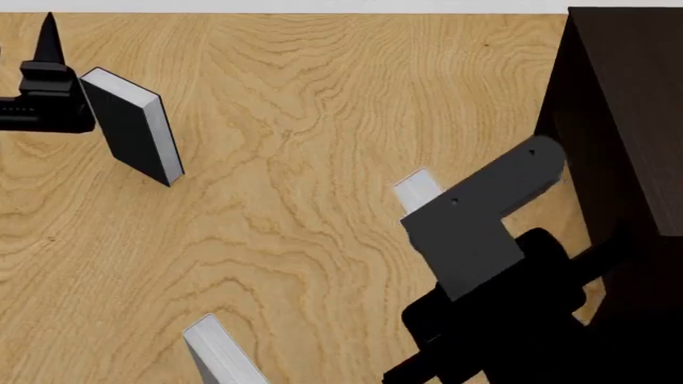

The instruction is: Pick up the book on the right and place it on the cabinet shelf.

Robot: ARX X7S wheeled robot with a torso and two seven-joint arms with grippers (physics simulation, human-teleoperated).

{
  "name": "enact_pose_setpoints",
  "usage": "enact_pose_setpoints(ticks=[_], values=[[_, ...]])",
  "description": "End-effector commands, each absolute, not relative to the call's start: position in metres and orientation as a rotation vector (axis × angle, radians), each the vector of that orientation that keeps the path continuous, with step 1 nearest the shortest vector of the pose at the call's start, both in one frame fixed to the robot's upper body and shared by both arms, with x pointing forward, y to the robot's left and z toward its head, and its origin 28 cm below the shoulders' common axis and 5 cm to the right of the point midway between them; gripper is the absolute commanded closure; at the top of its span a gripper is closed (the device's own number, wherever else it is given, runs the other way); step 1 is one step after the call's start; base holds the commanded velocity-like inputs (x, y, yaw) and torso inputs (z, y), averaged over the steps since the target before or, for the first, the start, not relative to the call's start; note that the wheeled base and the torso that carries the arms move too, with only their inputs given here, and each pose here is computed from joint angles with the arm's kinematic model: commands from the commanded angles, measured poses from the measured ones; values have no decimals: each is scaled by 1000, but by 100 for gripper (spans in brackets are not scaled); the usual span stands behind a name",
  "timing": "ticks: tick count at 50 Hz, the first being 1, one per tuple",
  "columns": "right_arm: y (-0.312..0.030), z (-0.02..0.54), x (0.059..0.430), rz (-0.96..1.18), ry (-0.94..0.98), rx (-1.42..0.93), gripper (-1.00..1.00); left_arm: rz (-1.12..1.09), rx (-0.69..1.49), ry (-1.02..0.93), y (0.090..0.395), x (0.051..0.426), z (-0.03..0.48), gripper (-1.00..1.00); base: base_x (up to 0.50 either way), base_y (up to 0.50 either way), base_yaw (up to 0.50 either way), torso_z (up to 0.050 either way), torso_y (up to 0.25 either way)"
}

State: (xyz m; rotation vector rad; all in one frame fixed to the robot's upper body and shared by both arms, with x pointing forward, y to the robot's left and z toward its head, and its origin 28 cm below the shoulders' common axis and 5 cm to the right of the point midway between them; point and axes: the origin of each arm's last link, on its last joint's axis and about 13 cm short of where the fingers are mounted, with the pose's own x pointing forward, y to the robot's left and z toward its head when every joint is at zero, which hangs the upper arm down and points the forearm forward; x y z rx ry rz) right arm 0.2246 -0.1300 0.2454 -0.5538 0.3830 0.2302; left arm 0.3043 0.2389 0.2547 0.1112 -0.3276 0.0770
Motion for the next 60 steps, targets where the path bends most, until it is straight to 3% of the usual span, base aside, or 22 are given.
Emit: enact_pose_setpoints(ticks=[1,29,60], values=[[-121,251,257,133,308,-755,100,85,112,-329,240,304,253,-100,0,0,0,0,0],[-109,247,324,57,134,-994,100,82,112,-324,239,303,248,-100,0,0,0,0,1],[-107,195,358,-114,72,-1372,100,86,105,-317,241,300,246,-100,0,0,0,0,1]])
